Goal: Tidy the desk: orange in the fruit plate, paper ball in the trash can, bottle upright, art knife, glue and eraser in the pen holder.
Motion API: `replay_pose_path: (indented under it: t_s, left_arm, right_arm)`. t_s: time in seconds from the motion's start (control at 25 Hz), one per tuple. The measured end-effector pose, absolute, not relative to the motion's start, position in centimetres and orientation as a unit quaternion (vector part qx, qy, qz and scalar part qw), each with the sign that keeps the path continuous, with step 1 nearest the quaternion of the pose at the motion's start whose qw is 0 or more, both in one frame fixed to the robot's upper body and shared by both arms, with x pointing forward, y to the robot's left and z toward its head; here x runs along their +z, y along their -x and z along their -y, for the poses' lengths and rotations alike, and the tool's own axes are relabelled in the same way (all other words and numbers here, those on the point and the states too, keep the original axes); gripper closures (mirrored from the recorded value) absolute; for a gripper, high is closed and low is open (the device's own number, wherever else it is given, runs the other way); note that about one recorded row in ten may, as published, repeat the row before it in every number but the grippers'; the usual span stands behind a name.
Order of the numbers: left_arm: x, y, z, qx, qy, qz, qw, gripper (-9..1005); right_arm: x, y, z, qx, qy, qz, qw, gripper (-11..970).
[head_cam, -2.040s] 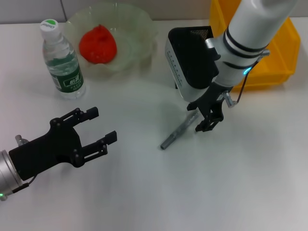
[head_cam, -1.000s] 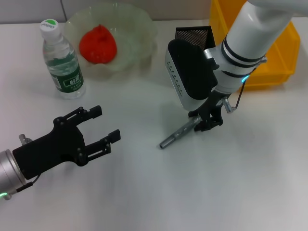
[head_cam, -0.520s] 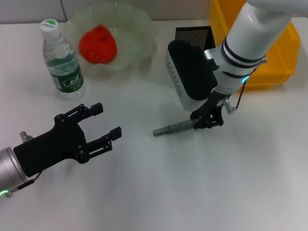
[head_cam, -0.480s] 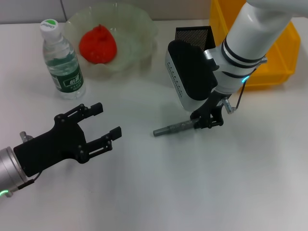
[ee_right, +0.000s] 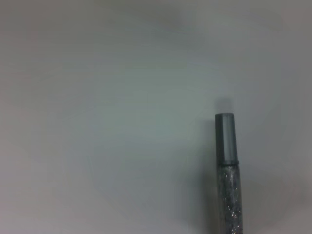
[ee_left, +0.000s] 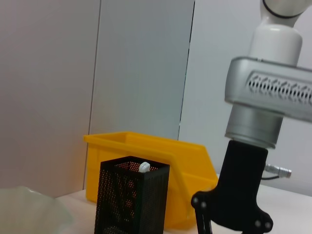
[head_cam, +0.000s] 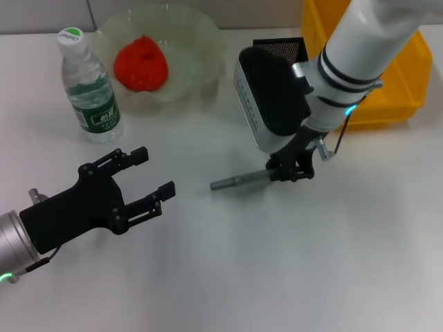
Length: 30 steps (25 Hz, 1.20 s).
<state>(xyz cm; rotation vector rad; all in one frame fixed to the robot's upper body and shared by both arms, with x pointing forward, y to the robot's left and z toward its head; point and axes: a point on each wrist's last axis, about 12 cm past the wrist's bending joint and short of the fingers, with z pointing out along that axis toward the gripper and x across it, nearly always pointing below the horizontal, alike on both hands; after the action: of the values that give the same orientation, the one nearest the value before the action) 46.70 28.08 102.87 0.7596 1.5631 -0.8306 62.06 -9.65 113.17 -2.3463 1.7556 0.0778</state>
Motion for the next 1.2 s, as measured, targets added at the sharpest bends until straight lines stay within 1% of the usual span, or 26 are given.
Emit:
replay_pose_path:
  t_s: [0.12,0.32,0.56,0.8,1.0,1.08,1.12,1.2]
  left_arm:
    - [102.9,-46.7,-28.2,-0.355,-0.323,-0.665,0.572,221]
    - [103.0,-46.7,-28.2,-0.355,-0.323,-0.665,0.572,222]
    - [103.0,-46.7,-28.3,-0.355,-0.324,-0.664,0.572,222]
    - [103.1,-46.8,-28.3,-0.355,-0.325,-0.664,0.572,222]
    - [103.1,-46.8,-28.4,-0.355,-0.325,-0.664,0.573,222]
    - [103.1,-46.8,-28.4,-0.354,-0.324,-0.664,0.574,222]
    - [103.1,-46.8,-28.4,-0.354,-0.324,-0.664,0.574,222]
    - [103.1,-46.8,-28.4,-0.354,-0.323,-0.664,0.574,222]
  right_arm:
    - [114.6,-61.8,9.9,0.048,0.785,-0.605,0.127,819]
    - [115.7,-61.4,11.2,0.076,0.763,-0.626,0.143,819]
    - [116.0,-61.0,12.3,0.083,0.748,-0.641,0.150,820]
    - [116.2,-60.7,12.6,0.088,0.744,-0.646,0.147,821]
    - [117.2,-60.9,13.8,0.104,0.723,-0.661,0.173,821]
    - [117.4,-61.0,14.5,0.112,0.713,-0.668,0.183,822]
    - [117.3,-61.0,15.4,0.122,0.699,-0.676,0.198,822]
    - [117.3,-61.0,15.8,0.129,0.694,-0.678,0.204,823]
